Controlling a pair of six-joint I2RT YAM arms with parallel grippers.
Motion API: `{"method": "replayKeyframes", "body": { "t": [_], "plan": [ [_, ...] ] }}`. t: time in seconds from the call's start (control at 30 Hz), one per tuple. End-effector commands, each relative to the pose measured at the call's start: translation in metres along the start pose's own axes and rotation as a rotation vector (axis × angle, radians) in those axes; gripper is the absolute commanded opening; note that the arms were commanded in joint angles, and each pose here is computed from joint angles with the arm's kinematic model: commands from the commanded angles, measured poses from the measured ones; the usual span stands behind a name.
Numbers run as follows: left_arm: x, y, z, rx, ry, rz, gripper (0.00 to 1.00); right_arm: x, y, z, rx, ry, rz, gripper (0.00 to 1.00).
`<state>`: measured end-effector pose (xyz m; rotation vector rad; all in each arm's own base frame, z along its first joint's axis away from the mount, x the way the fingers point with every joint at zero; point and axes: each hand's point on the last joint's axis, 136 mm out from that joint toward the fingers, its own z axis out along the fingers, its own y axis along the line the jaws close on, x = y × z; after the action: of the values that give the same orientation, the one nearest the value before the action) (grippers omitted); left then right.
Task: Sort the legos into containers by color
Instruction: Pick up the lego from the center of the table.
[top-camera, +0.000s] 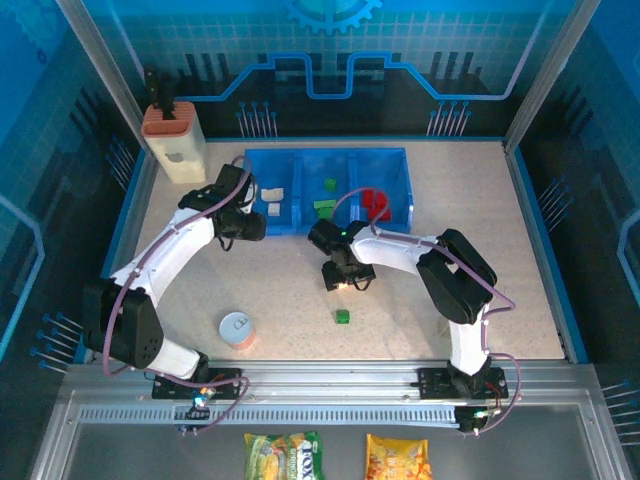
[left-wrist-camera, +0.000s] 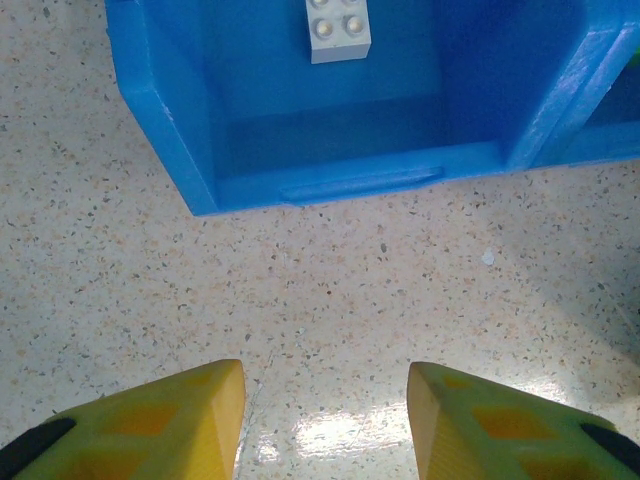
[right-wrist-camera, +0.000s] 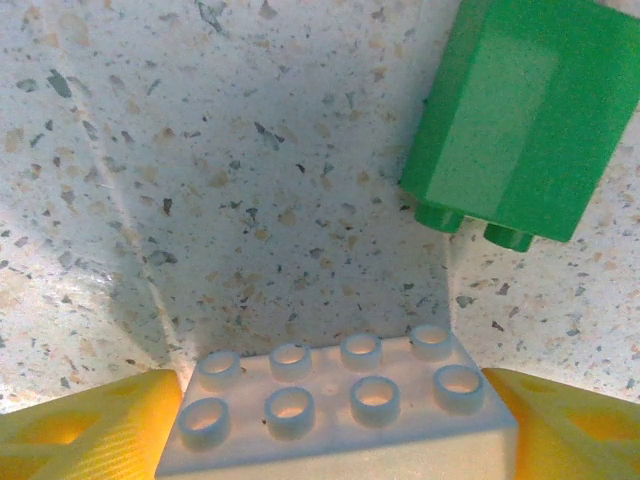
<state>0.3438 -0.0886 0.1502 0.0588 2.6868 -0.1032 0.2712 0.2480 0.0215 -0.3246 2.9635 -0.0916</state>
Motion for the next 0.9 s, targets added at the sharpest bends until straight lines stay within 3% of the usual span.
{"method": "replayKeyframes", "body": {
  "t": [0.0, 0.53, 0.87],
  "plan": [
    [0.003, 0.005, 0.007, -0.008, 0.012, 0.005, 0.47, 0.003, -0.004, 0.004, 0.003, 0.019, 0.017, 0.75],
    [0.000, 0.008, 0.005, 0.000, -0.004, -0.018, 0.47, -0.009, 0.006, -0.019, -0.047, -0.028, 0.016, 0.63],
    [-0.007, 0.017, -0.003, -0.018, -0.047, -0.053, 0.48, -0.050, 0.035, -0.052, -0.087, -0.175, -0.043, 0.60]
  ]
}}
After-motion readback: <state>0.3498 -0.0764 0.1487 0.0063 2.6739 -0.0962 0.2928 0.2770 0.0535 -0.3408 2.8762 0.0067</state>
